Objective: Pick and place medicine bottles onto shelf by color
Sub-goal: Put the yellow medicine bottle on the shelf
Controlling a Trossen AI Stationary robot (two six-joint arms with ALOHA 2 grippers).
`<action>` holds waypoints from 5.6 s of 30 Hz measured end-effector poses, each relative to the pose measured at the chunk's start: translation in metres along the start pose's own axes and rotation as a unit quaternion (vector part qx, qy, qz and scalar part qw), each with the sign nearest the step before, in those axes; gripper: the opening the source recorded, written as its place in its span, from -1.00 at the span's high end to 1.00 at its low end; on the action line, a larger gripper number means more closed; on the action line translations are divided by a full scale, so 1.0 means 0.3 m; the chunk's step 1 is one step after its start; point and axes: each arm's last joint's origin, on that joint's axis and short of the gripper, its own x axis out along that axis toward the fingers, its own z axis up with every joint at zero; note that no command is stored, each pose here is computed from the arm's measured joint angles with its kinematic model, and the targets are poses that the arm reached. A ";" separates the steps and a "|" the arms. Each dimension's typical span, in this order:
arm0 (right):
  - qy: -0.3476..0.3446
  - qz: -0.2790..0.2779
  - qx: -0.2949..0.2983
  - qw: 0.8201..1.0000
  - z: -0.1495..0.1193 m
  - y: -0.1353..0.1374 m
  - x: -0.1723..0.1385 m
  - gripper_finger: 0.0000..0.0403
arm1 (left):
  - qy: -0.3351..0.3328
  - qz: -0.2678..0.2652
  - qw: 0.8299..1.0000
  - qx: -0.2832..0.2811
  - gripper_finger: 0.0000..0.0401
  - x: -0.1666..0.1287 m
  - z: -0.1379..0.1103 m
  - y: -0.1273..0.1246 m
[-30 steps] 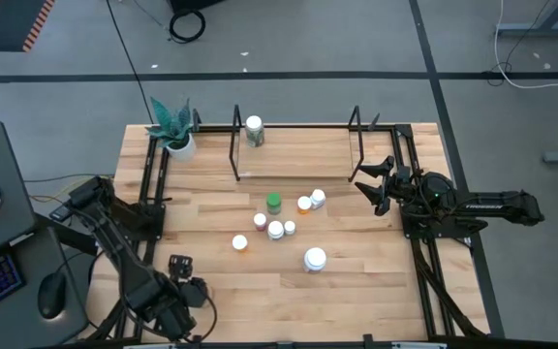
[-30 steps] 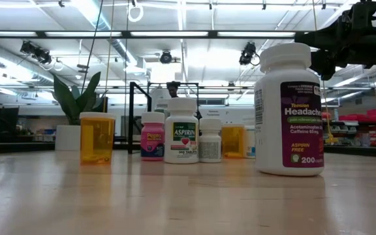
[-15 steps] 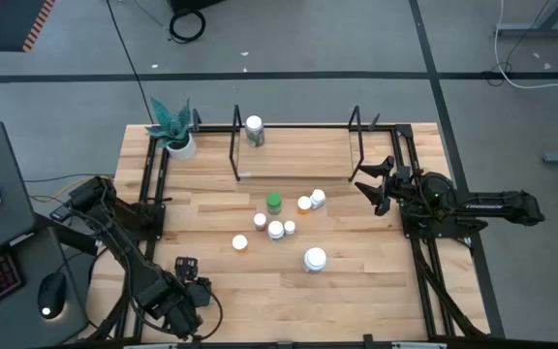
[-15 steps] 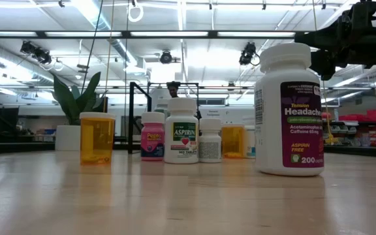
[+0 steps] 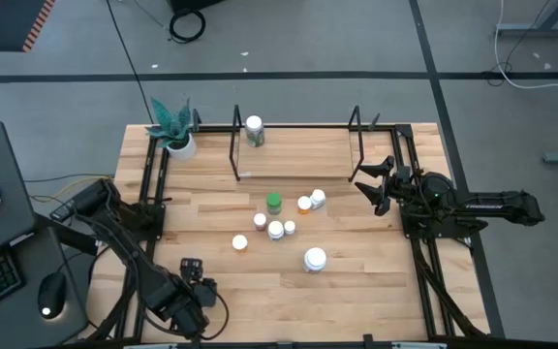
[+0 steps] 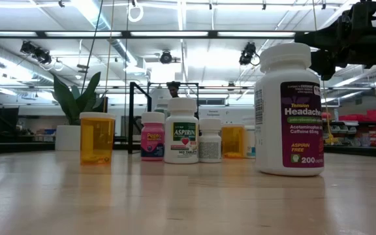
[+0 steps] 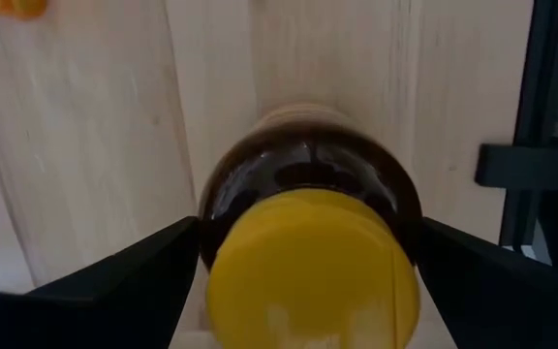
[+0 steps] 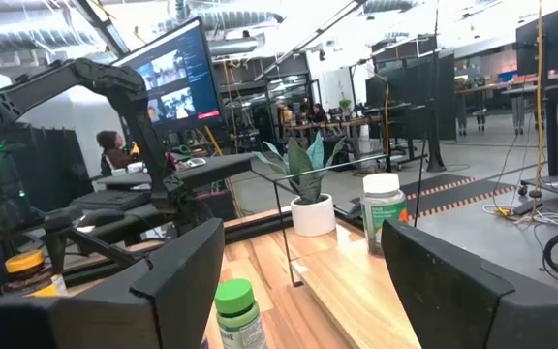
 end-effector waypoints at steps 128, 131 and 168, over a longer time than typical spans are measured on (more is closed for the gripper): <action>0.000 0.000 0.000 1.000 0.000 0.000 0.000 -0.43 | 0.014 0.116 0.990 -0.082 -0.72 -0.069 0.390 1.582; 0.000 0.000 0.000 1.000 0.000 0.000 0.000 -0.43 | 0.013 0.116 0.990 -0.082 -0.72 -0.062 0.392 1.587; 0.000 0.000 0.000 1.000 0.000 0.000 0.000 -0.43 | 0.015 0.114 0.991 -0.068 -0.72 -0.064 0.395 1.583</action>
